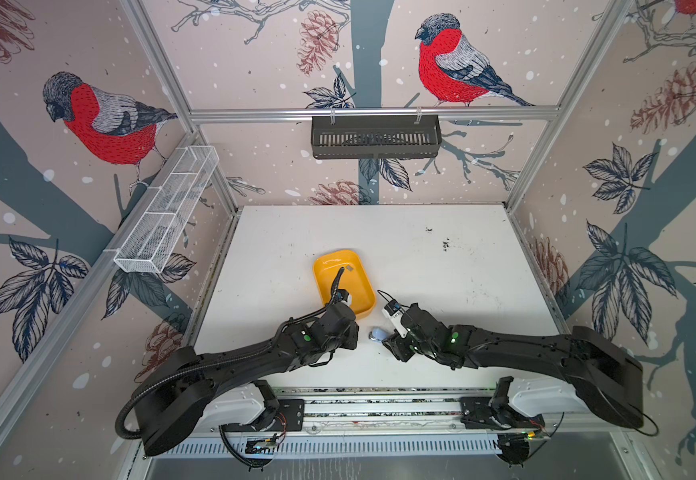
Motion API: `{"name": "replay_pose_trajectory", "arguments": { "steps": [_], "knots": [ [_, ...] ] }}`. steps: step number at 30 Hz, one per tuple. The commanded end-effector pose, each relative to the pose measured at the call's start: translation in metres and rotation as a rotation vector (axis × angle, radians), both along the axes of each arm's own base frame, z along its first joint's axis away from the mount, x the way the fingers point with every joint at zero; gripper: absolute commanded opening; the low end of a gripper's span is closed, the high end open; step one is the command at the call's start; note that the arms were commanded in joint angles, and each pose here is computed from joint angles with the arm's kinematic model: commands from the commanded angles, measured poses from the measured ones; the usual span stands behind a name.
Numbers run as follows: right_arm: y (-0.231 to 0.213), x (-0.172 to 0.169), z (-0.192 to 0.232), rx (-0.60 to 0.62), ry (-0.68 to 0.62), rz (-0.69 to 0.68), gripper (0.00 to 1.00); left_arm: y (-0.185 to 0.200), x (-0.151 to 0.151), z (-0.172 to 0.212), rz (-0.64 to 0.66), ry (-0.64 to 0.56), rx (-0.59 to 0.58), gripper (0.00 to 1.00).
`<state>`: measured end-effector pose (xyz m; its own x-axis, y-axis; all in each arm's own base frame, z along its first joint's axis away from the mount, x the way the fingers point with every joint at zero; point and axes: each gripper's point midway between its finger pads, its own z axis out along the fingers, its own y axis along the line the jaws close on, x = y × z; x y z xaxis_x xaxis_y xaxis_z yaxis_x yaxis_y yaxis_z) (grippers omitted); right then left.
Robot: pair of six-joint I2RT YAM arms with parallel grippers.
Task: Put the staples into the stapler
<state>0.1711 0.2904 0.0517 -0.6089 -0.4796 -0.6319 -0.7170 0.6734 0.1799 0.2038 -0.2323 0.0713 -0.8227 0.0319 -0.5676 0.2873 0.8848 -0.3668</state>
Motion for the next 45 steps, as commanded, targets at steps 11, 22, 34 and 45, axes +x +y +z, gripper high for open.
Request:
{"name": "replay_pose_trajectory", "arguments": {
  "steps": [11, 22, 34, 45],
  "knots": [
    [0.016, 0.001, -0.03, -0.159, -0.044, 0.17, 0.48, -0.001, -0.007, 0.012, -0.038, 0.027, -0.099, 0.35],
    [0.022, 0.002, -0.028, -0.153, -0.079, 0.175, 0.36, 0.001, -0.007, 0.016, -0.061, 0.056, -0.2, 0.35],
    [0.031, -0.007, -0.012, -0.073, -0.075, 0.19, 0.23, -0.01, -0.011, 0.037, -0.11, 0.079, -0.381, 0.49],
    [0.039, -0.016, 0.036, 0.071, -0.106, 0.193, 0.21, -0.03, -0.025, 0.068, -0.207, 0.145, -0.596, 0.88]
  ]
}}
